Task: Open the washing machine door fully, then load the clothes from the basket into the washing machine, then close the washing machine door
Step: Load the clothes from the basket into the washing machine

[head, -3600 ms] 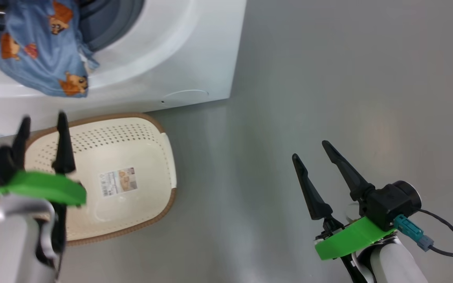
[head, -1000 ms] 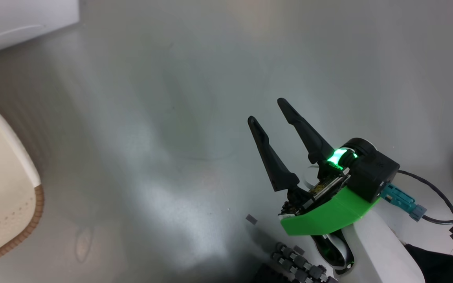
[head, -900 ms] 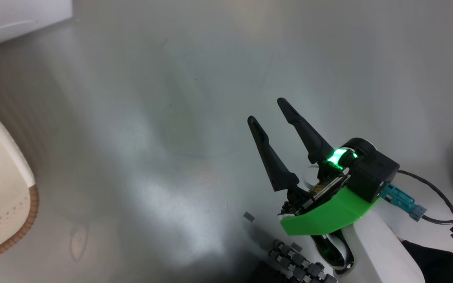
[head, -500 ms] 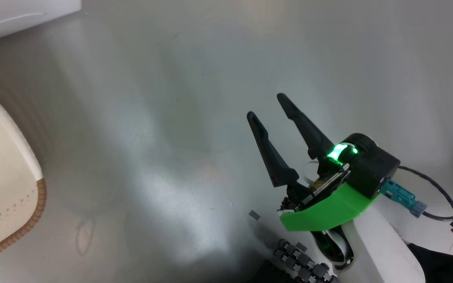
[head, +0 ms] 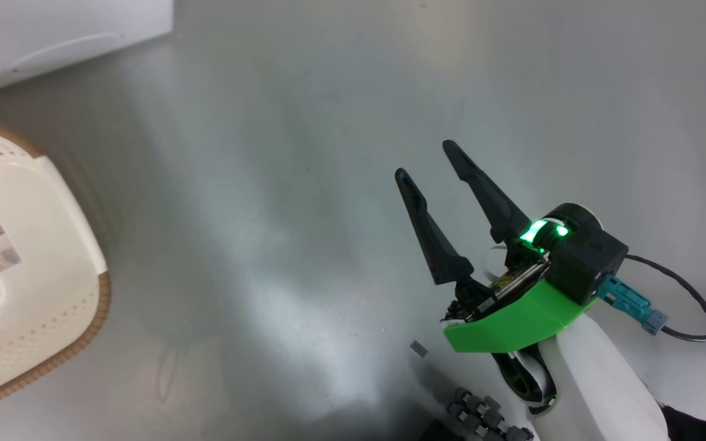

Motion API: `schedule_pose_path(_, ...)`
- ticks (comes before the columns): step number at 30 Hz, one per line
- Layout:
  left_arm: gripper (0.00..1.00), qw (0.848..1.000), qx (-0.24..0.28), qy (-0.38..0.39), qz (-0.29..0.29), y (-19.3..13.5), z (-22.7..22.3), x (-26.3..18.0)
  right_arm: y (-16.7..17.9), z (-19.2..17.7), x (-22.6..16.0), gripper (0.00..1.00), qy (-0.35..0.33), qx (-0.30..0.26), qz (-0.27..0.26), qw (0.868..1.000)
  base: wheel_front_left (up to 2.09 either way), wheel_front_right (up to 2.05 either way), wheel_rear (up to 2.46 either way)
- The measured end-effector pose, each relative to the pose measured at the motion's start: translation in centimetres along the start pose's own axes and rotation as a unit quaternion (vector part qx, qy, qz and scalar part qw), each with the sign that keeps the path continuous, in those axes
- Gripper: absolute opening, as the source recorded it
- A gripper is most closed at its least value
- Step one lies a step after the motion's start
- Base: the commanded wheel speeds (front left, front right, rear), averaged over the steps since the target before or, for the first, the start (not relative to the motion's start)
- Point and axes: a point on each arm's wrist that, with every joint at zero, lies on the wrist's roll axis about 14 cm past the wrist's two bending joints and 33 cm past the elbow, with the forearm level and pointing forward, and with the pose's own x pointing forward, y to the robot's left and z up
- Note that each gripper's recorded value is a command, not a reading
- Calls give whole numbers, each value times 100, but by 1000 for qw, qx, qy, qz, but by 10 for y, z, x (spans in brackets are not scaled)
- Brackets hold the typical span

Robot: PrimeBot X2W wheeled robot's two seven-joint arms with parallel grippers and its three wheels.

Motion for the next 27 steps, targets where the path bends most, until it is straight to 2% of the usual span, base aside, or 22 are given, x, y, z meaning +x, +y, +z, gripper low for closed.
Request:
schedule_pose_path(7, 100, 1000, -9, -7, -13, -10, -6, -35, 4, 19, -2, 100, -23, -5, 4, 1000, 0, 0, 0)
schedule_pose_path(15, 100, 999, -16, -37, -22, -16, -2, -98, 8, 33, -15, 100, -38, -9, 2, 999, 0, 0, 0)
schedule_pose_path(27, 100, 999, -20, -44, 2, -13, 2, -232, 23, 47, -35, 100, -55, -9, 12, 998, 0, 0, 0)
